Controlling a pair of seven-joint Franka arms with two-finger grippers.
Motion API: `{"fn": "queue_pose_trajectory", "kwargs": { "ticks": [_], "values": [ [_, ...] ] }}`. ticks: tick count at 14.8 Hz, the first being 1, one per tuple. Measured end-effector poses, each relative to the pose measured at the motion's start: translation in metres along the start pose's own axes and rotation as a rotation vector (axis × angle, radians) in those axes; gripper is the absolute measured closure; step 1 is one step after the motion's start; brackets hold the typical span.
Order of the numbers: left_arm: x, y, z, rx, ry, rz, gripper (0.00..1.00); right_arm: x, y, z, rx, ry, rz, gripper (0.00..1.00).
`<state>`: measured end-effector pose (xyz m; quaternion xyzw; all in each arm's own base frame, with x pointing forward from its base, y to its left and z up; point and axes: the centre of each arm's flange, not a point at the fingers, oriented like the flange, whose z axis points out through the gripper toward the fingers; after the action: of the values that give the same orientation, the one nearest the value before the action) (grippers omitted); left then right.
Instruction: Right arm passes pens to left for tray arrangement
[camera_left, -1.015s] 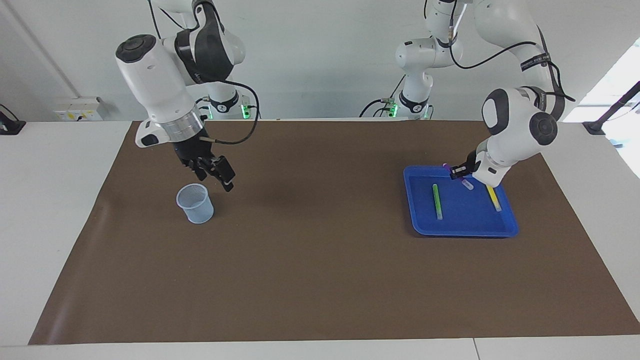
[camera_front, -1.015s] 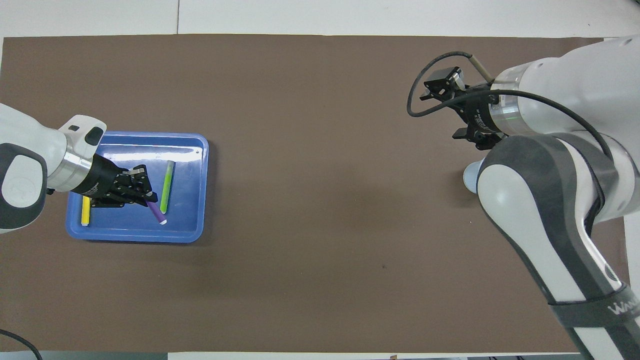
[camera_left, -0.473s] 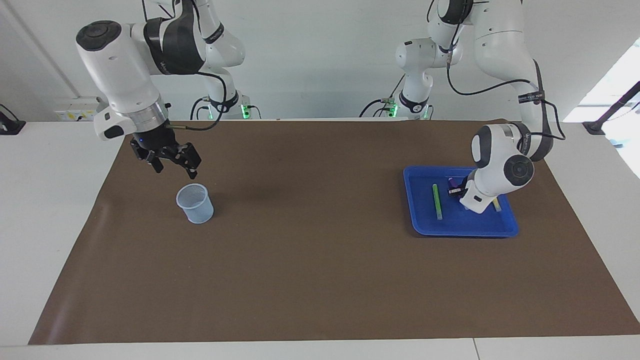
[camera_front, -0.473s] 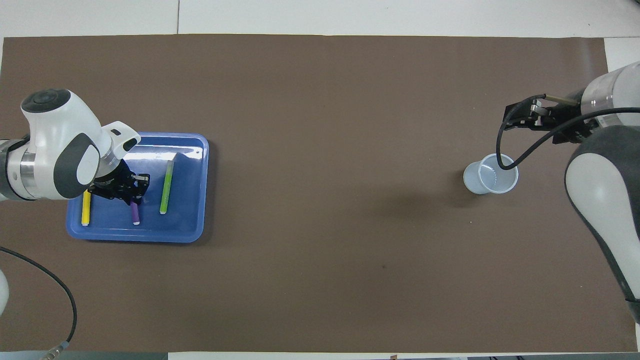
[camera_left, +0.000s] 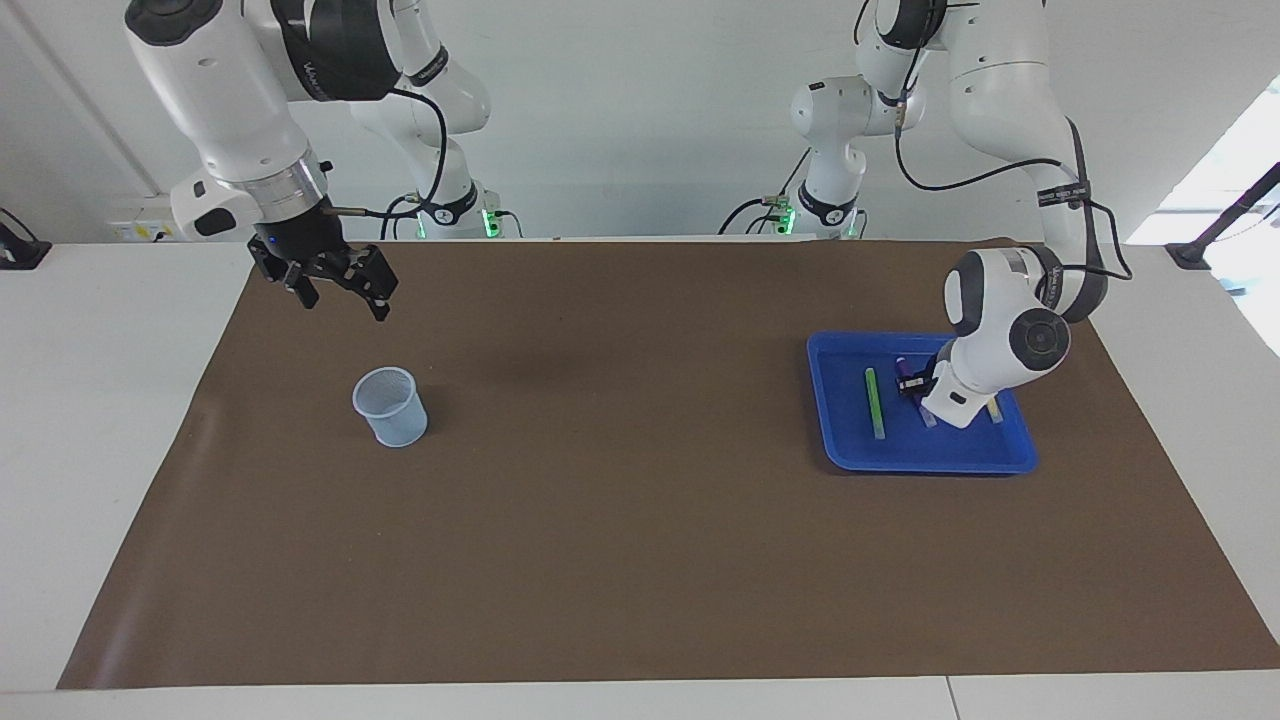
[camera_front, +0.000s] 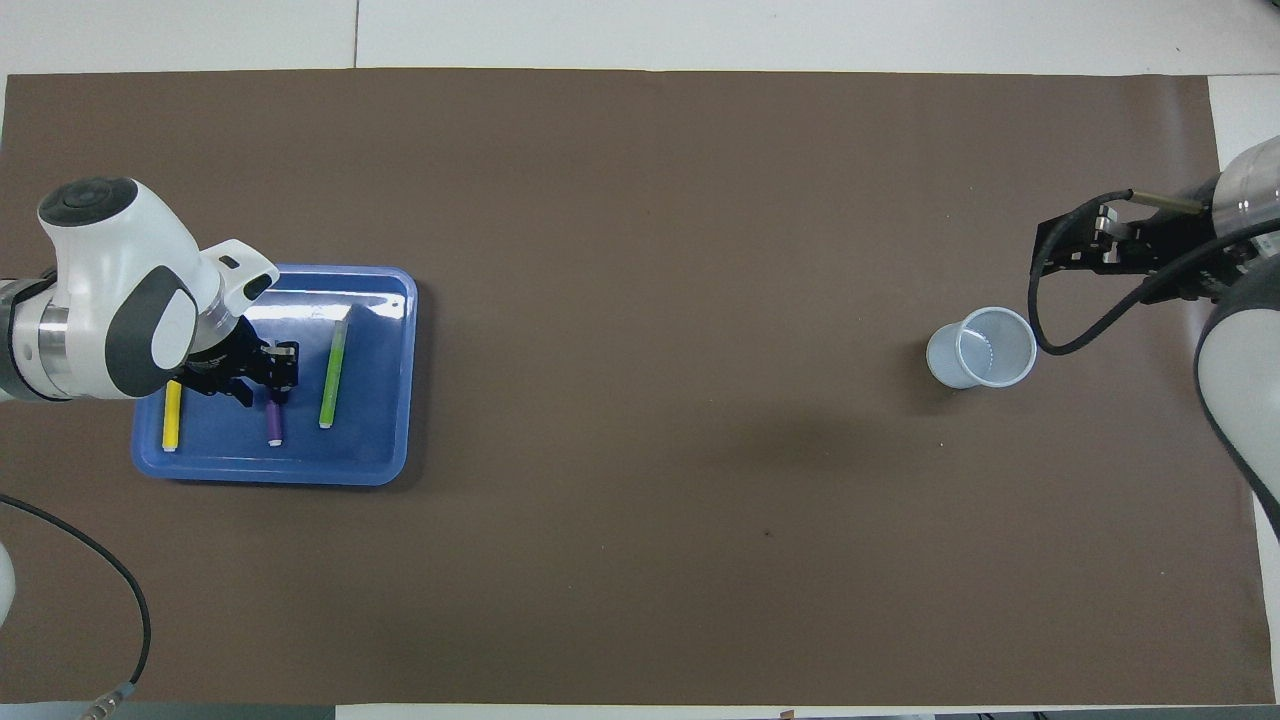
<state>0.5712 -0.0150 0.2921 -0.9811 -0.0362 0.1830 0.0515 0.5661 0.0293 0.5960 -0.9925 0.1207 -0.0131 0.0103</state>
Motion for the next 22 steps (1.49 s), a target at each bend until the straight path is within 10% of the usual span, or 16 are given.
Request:
{"fn": "queue_pose_trajectory", "kwargs": {
  "ticks": [4,14,22],
  "values": [
    [0.003,0.000,-0.008,-0.004,0.024,0.002,0.01,-0.009,0.001,-0.012,-0.006,-0.001,-0.023,0.00],
    [0.007,-0.121,-0.034,-0.061,0.133,0.054,0.00,-0.026,0.007,-0.030,-0.019,-0.029,-0.061,0.00],
    [0.004,-0.097,-0.026,-0.111,0.146,0.066,0.00,-0.026,0.028,-0.035,-0.033,-0.049,-0.109,0.00]
  ]
}}
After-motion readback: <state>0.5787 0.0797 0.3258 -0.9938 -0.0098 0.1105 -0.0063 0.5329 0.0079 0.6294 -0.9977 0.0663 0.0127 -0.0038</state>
